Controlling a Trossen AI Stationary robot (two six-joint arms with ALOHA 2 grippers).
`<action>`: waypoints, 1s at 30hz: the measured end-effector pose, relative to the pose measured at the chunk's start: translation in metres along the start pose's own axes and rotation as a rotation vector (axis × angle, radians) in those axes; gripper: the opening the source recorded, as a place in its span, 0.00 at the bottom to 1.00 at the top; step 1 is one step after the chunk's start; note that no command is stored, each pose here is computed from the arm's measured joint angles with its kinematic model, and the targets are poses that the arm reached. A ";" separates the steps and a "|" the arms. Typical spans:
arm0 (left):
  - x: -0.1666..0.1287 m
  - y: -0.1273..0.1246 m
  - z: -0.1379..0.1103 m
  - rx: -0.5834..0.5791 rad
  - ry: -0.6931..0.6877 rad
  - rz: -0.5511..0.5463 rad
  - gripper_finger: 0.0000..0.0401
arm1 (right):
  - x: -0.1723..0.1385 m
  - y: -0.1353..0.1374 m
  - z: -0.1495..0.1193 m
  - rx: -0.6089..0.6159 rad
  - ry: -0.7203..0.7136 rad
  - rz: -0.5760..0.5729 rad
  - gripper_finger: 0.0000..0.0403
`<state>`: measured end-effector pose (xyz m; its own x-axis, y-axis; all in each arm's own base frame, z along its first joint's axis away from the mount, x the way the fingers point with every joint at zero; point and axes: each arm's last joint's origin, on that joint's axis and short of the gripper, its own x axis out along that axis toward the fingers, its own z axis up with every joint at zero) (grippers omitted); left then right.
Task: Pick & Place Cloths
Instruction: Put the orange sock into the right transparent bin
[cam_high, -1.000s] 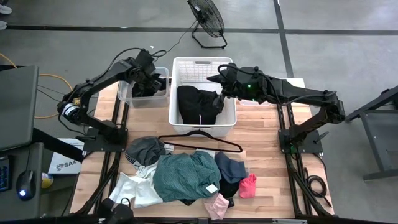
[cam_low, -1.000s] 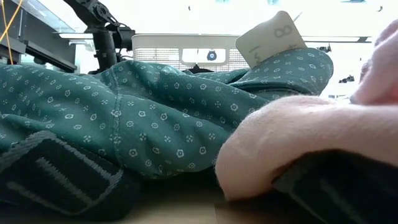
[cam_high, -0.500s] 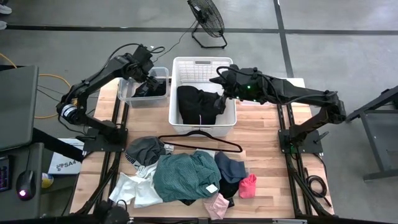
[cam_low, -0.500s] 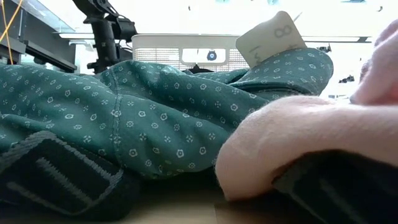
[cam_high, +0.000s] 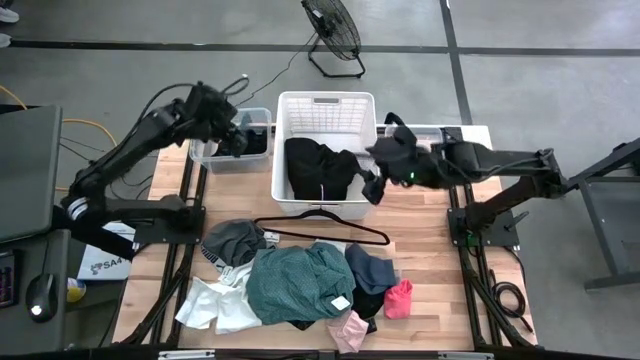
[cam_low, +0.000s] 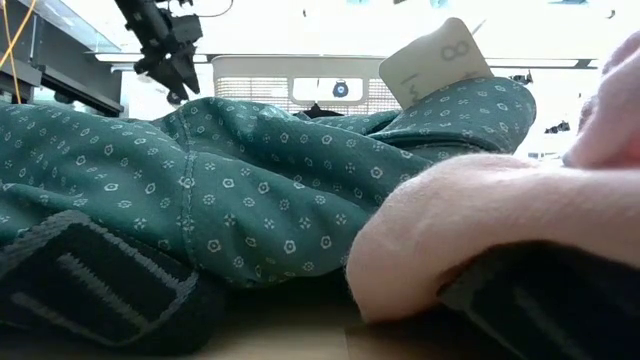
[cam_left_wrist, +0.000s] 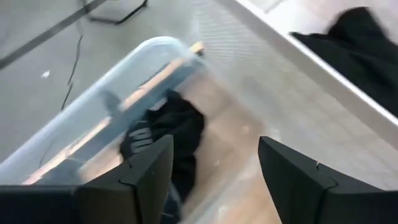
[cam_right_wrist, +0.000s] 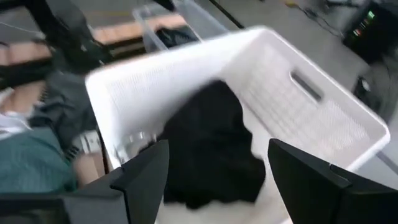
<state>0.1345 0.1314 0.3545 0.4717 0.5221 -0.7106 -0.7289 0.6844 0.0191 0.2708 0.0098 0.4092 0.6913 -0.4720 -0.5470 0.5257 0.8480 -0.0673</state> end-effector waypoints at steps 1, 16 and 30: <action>-0.002 -0.005 -0.005 0.011 -0.014 -0.021 0.55 | 0.000 0.004 -0.007 0.001 0.024 -0.015 0.66; -0.022 -0.049 -0.055 0.096 -0.249 -0.300 0.50 | -0.033 0.061 -0.108 0.186 0.380 0.023 0.66; -0.021 -0.056 -0.058 0.135 -0.263 -0.302 0.50 | -0.039 0.119 -0.220 0.212 0.566 0.364 0.66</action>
<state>0.1366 0.0532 0.3278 0.7774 0.3877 -0.4953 -0.4749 0.8781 -0.0581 0.1975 0.1827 0.2394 0.5078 0.0791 -0.8578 0.4354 0.8357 0.3348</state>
